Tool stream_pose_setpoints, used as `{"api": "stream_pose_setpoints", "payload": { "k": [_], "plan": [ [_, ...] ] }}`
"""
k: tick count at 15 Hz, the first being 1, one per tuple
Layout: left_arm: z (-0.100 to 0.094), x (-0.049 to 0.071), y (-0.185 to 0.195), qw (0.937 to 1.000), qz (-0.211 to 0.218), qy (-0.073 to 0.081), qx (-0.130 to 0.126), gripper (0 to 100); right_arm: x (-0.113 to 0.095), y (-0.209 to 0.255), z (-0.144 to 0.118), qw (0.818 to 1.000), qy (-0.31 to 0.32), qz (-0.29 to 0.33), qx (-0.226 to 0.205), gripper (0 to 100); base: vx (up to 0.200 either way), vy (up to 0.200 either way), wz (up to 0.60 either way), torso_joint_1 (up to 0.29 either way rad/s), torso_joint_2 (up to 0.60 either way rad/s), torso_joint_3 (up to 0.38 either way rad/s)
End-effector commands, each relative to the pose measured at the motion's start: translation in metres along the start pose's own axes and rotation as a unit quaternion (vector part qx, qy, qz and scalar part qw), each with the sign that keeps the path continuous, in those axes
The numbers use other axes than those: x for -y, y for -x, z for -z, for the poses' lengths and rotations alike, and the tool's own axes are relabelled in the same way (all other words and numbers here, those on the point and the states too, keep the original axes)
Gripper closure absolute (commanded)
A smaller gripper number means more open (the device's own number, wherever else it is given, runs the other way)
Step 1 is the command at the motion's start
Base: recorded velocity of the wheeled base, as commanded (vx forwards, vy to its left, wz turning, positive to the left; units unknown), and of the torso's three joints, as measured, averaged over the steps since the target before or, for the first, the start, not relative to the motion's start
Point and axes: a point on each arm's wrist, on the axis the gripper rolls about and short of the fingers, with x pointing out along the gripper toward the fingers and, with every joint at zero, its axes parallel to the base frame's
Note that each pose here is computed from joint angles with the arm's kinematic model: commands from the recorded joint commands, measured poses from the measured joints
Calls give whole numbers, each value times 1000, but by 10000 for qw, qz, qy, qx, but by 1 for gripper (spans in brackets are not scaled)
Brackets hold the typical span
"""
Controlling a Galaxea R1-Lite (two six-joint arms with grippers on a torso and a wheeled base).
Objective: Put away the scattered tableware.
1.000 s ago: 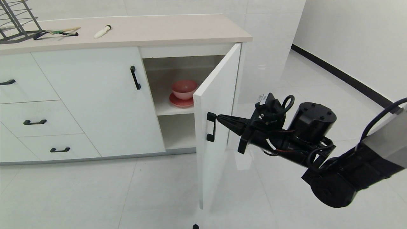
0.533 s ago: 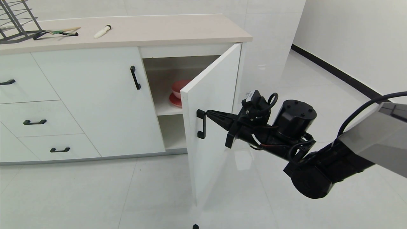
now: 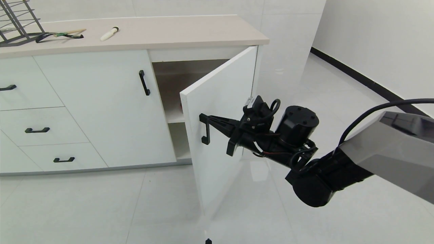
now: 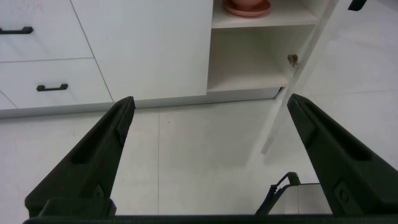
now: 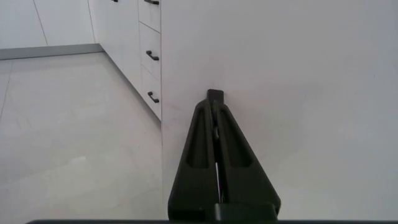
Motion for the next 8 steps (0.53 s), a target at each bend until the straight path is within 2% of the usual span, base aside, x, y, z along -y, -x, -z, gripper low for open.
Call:
{"api": "stream_pose_setpoints", "payload": {
  "k": [1, 8],
  "plan": [
    [0, 0, 0, 10000, 5, 3, 1, 0, 3, -12, 13, 10000, 16, -7, 35, 100, 0, 0, 0, 0, 0, 0],
    [0, 0, 0, 10000, -3, 3, 1, 0, 13, -51, 33, 9985, 223, -24, 495, 100, 0, 0, 0, 0, 0, 0]
  ]
}}
